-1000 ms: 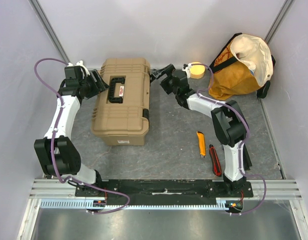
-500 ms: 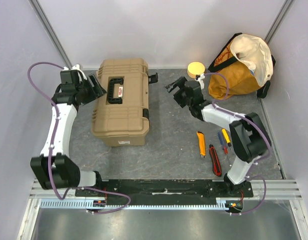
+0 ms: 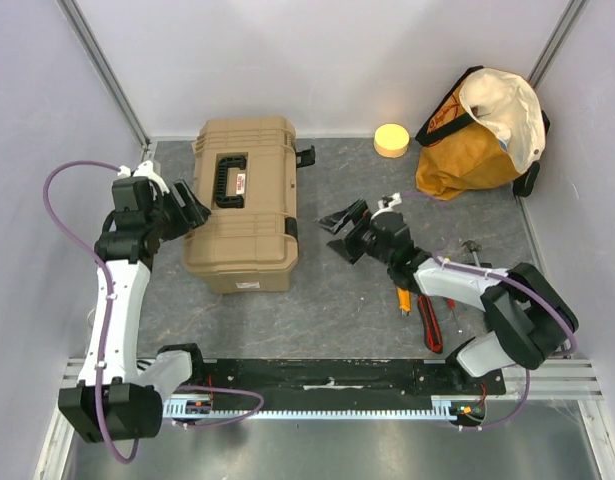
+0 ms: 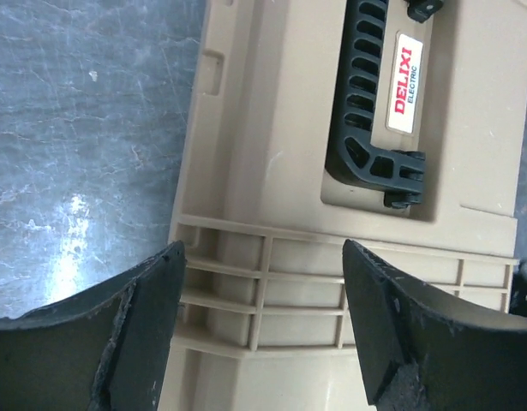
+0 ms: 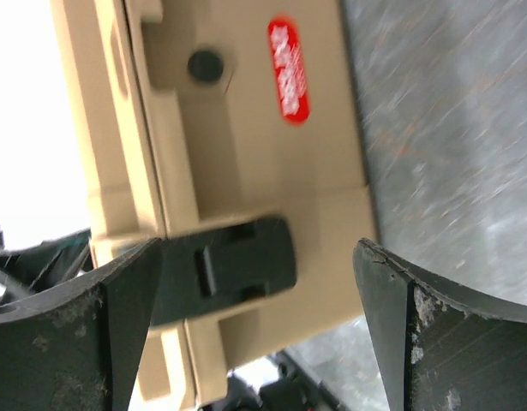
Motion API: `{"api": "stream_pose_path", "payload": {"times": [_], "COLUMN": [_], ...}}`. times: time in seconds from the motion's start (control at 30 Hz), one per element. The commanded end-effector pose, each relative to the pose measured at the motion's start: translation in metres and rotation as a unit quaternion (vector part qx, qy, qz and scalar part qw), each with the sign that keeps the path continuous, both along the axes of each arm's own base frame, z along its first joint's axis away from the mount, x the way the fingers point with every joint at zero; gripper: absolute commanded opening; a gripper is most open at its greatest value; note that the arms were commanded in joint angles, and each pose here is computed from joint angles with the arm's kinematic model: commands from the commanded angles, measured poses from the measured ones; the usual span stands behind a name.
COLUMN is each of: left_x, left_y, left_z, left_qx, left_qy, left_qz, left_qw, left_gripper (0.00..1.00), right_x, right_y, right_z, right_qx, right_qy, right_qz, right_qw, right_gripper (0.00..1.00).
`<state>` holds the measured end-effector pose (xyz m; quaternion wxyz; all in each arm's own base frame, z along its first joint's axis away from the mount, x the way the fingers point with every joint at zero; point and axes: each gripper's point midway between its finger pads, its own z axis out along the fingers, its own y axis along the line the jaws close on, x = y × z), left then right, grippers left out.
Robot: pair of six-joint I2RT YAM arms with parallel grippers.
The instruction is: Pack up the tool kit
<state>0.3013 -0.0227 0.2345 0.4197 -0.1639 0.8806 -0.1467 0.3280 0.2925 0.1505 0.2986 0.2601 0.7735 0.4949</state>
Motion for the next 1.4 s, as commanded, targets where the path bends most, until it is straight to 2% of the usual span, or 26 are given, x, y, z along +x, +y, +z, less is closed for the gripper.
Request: {"api": "stream_pose_path", "payload": {"times": [0.0,0.2,0.4,0.53,0.63,1.03,1.1,1.23,1.37], "left_x": [-0.032,-0.047,-0.048,-0.045,-0.044,-0.04,-0.04,-0.038,-0.041], "left_y": [-0.007,-0.025,-0.025,-0.029,-0.032,-0.047,-0.046,-0.043,-0.051], "left_z": [-0.025,-0.041,-0.046,-0.043,-0.044,-0.041,-0.042,-0.048,-0.053], "left_qx": [-0.015,-0.055,-0.058,-0.066,-0.075,-0.088,-0.085,-0.081,-0.071], "left_qy": [0.04,0.051,0.059,0.058,0.059,0.057,0.057,0.067,0.08], "left_qz": [-0.007,-0.032,-0.031,-0.035,-0.037,-0.047,-0.044,-0.035,-0.045], "left_qw": [0.999,0.997,0.996,0.996,0.995,0.993,0.994,0.994,0.993], "left_gripper": [0.79,0.79,0.79,0.78,0.78,0.77,0.77,0.75,0.74], "right_x": [-0.028,-0.04,-0.04,-0.044,-0.046,-0.069,-0.07,-0.072,-0.07], "right_y": [0.036,0.05,0.066,0.078,0.085,0.094,0.095,0.092,0.092], "right_z": [0.035,0.018,0.013,0.034,0.048,0.143,0.145,0.147,0.137], "right_qx": [0.115,0.138,0.191,0.293,0.344,0.468,0.464,0.451,0.413], "right_qy": [-0.005,0.018,0.023,0.017,0.018,-0.055,-0.066,-0.086,-0.095], "right_qz": [0.022,0.011,0.034,0.065,0.083,0.127,0.129,0.125,0.11], "right_qw": [0.993,0.99,0.981,0.954,0.935,0.873,0.874,0.88,0.899], "right_gripper": [0.98,0.98,0.98,0.98,0.98,0.97,0.92,0.74,0.63]}}
